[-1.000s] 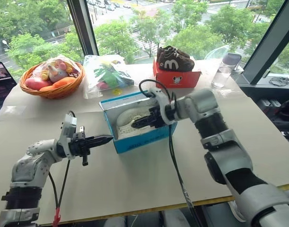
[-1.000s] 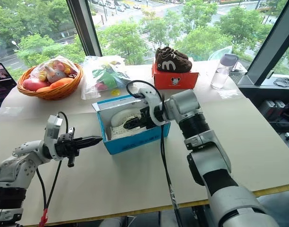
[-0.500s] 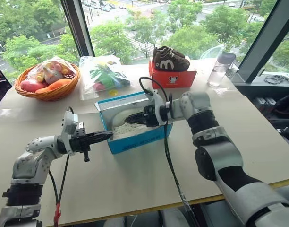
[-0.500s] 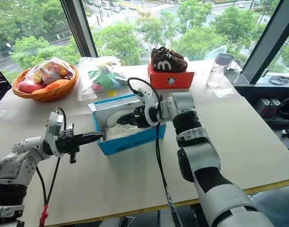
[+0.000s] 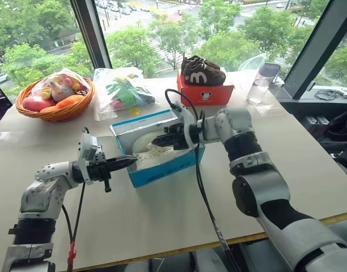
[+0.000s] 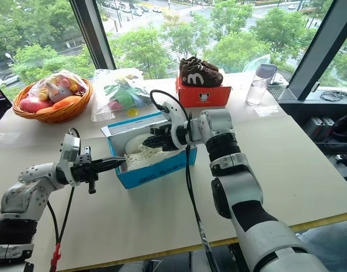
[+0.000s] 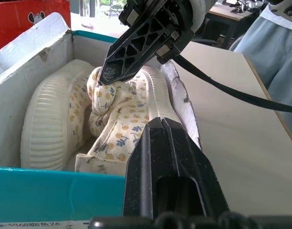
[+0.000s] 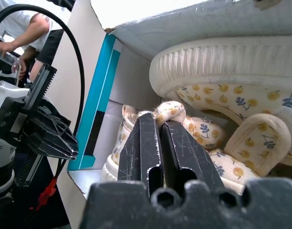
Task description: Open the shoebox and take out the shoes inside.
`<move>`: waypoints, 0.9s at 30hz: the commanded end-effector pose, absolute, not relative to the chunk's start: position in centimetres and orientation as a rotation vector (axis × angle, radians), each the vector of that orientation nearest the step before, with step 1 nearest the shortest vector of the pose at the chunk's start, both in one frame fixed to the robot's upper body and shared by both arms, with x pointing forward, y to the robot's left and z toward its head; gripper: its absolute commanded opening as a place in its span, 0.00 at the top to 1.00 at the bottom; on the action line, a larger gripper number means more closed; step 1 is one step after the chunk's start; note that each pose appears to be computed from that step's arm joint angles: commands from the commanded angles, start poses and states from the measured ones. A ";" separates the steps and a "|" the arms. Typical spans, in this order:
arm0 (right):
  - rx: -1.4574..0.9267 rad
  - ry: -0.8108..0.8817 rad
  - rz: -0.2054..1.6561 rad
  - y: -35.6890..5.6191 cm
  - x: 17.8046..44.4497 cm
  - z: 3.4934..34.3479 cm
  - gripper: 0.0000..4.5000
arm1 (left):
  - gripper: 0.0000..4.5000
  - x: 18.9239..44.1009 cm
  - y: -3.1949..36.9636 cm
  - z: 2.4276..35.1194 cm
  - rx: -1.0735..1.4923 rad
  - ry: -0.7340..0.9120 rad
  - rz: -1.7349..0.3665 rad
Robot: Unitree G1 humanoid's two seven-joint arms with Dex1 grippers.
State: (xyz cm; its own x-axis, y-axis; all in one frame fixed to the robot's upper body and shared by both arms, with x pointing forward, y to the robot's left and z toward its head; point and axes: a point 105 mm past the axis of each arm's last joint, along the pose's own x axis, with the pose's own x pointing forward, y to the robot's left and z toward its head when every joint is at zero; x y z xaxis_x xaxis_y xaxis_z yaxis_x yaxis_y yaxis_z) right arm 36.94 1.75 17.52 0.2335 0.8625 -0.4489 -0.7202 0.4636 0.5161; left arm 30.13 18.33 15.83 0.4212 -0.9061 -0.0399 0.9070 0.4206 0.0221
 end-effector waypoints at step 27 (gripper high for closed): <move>0.405 0.355 1.052 -1.4 37.7 25.4 1.00 | 1.00 29.4 18.5 16.2 0.072 -0.017 -1.146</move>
